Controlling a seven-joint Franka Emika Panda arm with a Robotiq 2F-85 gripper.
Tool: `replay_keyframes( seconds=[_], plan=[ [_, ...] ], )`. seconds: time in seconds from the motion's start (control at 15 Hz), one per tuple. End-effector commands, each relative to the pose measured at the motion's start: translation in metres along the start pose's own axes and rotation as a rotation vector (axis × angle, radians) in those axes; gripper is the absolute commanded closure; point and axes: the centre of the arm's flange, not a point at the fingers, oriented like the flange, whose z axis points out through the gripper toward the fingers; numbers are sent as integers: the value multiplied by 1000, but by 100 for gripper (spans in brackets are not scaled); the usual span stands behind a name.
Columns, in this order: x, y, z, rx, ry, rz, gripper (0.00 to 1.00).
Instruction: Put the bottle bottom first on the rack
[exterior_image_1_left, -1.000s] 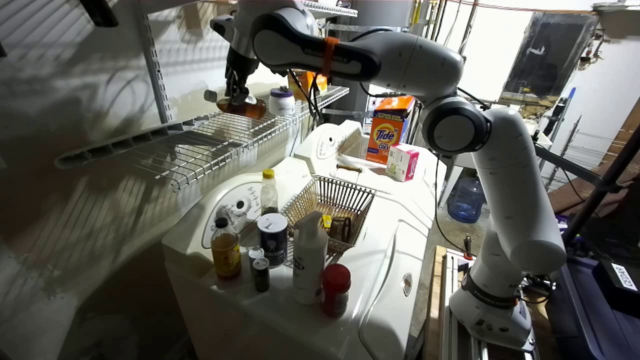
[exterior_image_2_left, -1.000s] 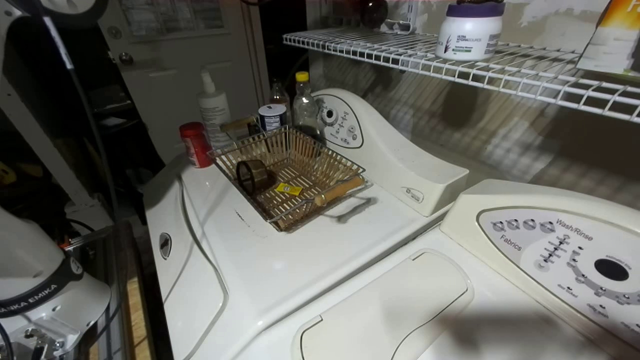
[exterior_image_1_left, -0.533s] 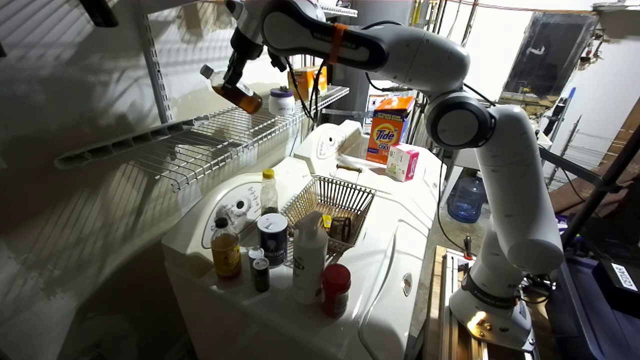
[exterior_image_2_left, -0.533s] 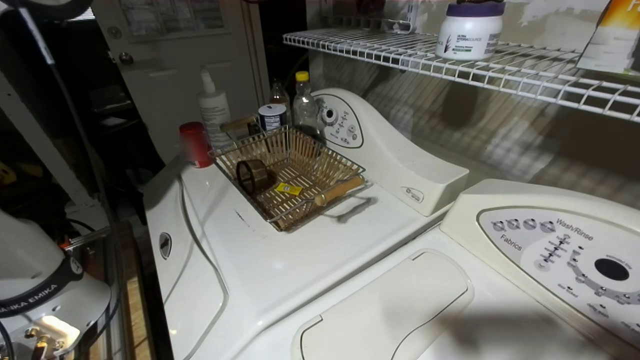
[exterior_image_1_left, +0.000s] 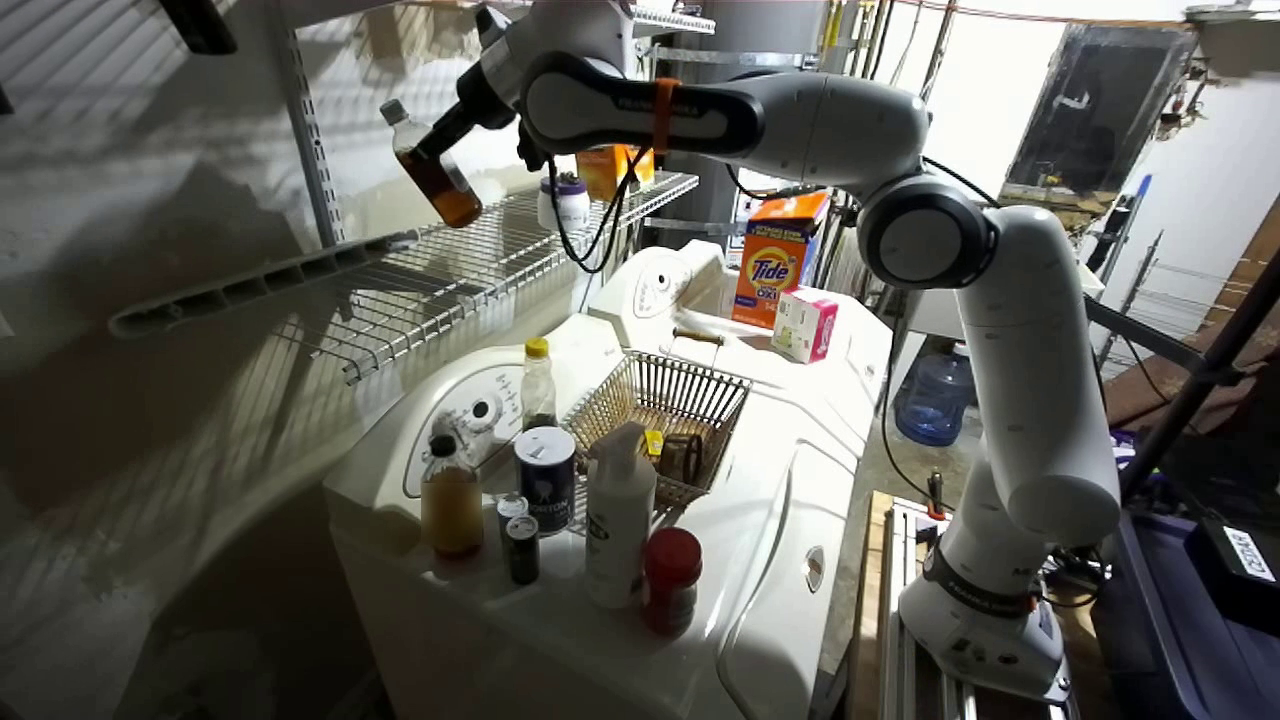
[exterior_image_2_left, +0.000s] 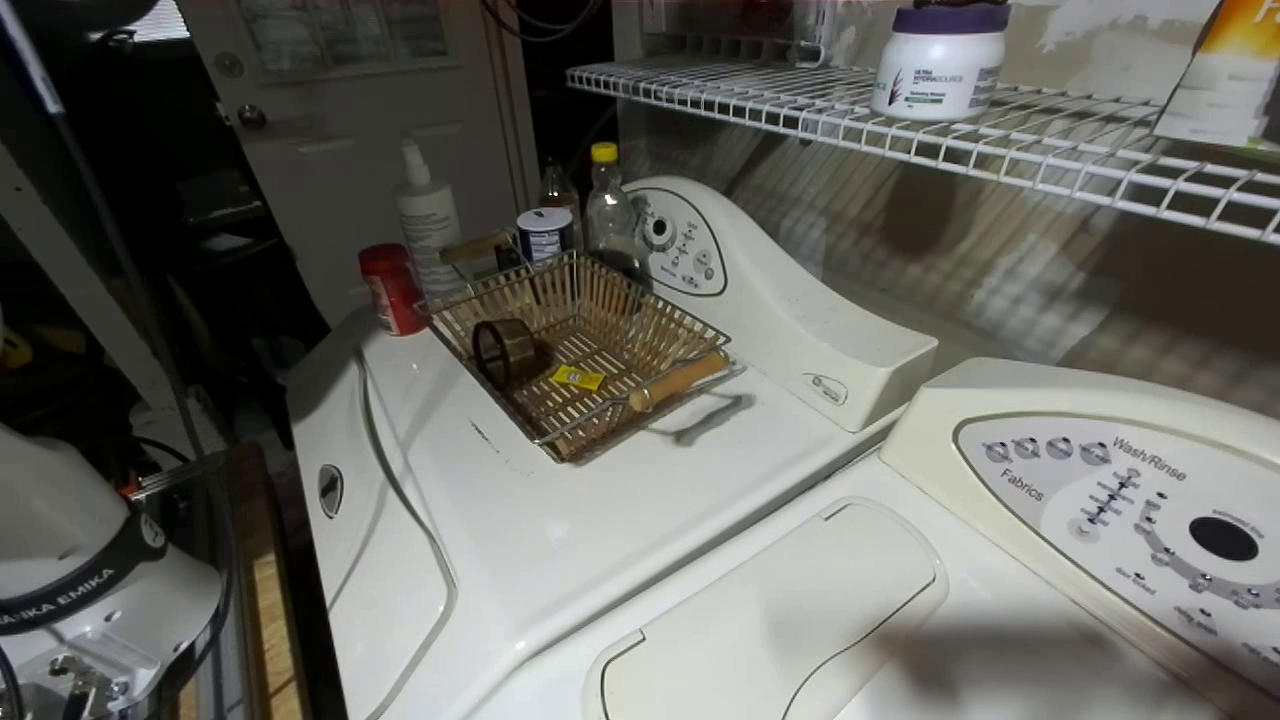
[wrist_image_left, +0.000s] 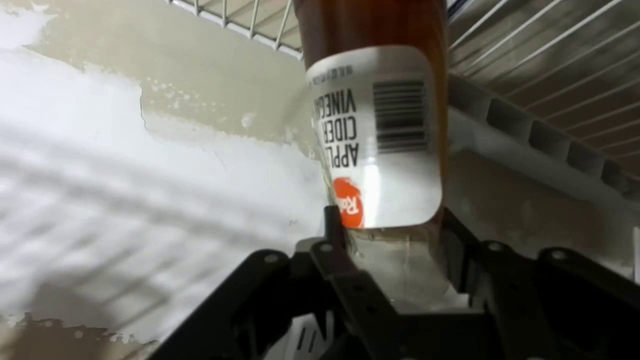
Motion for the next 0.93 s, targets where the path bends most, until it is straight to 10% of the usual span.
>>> replay_keyframes(
  seconds=[0.0, 0.87],
  plan=[
    [-35, -6, -32, -6, 90, 120, 78],
    [-104, -24, -51, 39, 254, 321, 78]
  ],
)
